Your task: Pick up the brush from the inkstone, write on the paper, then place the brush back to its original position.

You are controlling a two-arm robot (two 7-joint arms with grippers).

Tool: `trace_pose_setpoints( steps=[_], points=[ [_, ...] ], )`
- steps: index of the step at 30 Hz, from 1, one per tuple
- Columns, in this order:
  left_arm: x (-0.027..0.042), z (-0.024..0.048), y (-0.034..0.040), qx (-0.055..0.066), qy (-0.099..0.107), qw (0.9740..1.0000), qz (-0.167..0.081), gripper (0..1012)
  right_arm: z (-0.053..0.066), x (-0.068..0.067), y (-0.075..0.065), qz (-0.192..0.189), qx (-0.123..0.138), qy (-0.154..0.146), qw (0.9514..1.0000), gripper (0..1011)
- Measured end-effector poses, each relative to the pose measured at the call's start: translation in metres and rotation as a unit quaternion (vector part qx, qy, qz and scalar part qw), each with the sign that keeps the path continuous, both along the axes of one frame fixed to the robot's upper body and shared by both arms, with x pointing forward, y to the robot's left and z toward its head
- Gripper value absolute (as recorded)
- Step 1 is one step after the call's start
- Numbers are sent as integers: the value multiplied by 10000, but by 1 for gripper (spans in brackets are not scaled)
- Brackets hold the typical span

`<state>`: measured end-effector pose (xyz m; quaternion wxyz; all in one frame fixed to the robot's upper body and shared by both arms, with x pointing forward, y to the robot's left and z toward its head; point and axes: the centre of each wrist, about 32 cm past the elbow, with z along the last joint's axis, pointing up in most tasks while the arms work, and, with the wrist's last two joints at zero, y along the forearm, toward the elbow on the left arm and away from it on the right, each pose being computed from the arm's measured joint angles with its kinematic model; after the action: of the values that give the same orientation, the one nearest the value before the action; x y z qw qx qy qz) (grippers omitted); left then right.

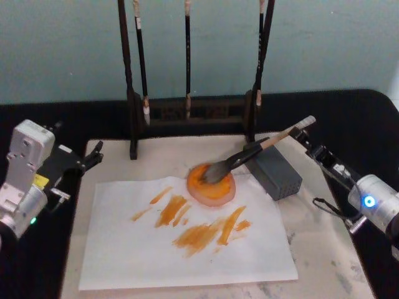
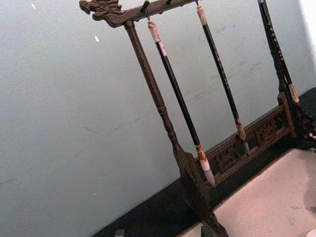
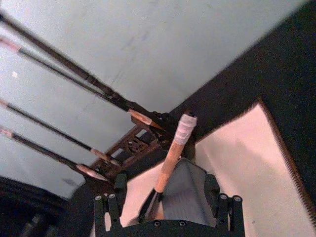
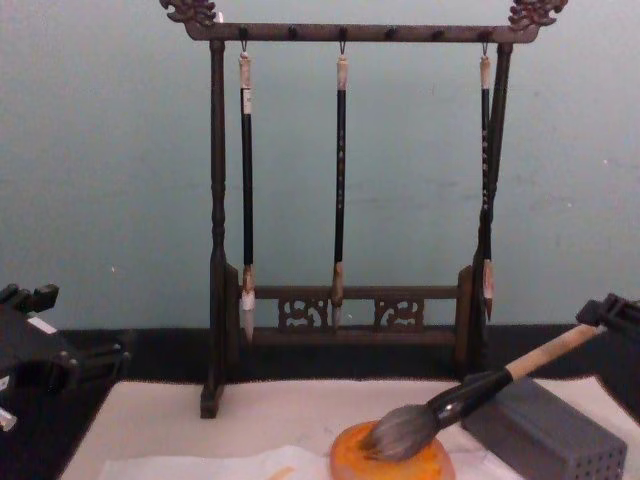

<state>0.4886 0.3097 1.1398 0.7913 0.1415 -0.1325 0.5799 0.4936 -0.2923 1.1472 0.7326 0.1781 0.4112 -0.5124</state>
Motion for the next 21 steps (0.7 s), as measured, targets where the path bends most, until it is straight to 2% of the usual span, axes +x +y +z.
trace_pose_setpoints(
  steps=[2,3,4,5,6,7,9,12,14,16,17,19,20,21],
  points=[
    [0,0,0,0,0,10000,0,1001,-5,-65,7,0,-413,-257,9988,1000],
    [0,0,0,0,0,10000,0,1001,-12,-106,24,-23,-779,-504,9957,1000],
    [0,0,0,0,0,10000,0,1001,-12,-106,24,-23,-779,-504,9957,1000],
    [0,0,0,0,0,10000,0,1001,-19,-148,57,-35,-1210,-802,9894,1000],
    [0,0,0,0,0,10000,0,1001,-25,-167,74,-34,-1426,-948,9852,1000],
    [0,0,0,0,0,10000,0,1001,-38,-197,101,-43,-1773,-1196,9768,1000],
    [0,0,0,0,0,10000,0,1001,-52,-222,129,-46,-2065,-1383,9686,1000],
    [0,0,0,0,0,10000,0,1001,-105,-259,192,-112,-2690,-1728,9474,1000],
    [0,0,0,0,0,10000,0,1001,-141,-268,213,-146,-2929,-1826,9384,1000],
    [0,0,0,0,0,10000,0,1001,-173,-268,230,-181,-3096,-1886,9318,1000],
    [0,0,0,0,0,10000,0,1001,-207,-265,243,-222,-3226,-1916,9267,1000],
    [0,0,0,0,0,10000,0,1001,-241,-261,260,-264,-3368,-1965,9205,1000],
    [0,0,0,0,0,10000,0,1001,-278,-255,276,-306,-3491,-2016,9146,1000],
    [0,0,0,0,0,10000,0,1001,-297,-253,282,-326,-3545,-2034,9121,1000]
  ],
)
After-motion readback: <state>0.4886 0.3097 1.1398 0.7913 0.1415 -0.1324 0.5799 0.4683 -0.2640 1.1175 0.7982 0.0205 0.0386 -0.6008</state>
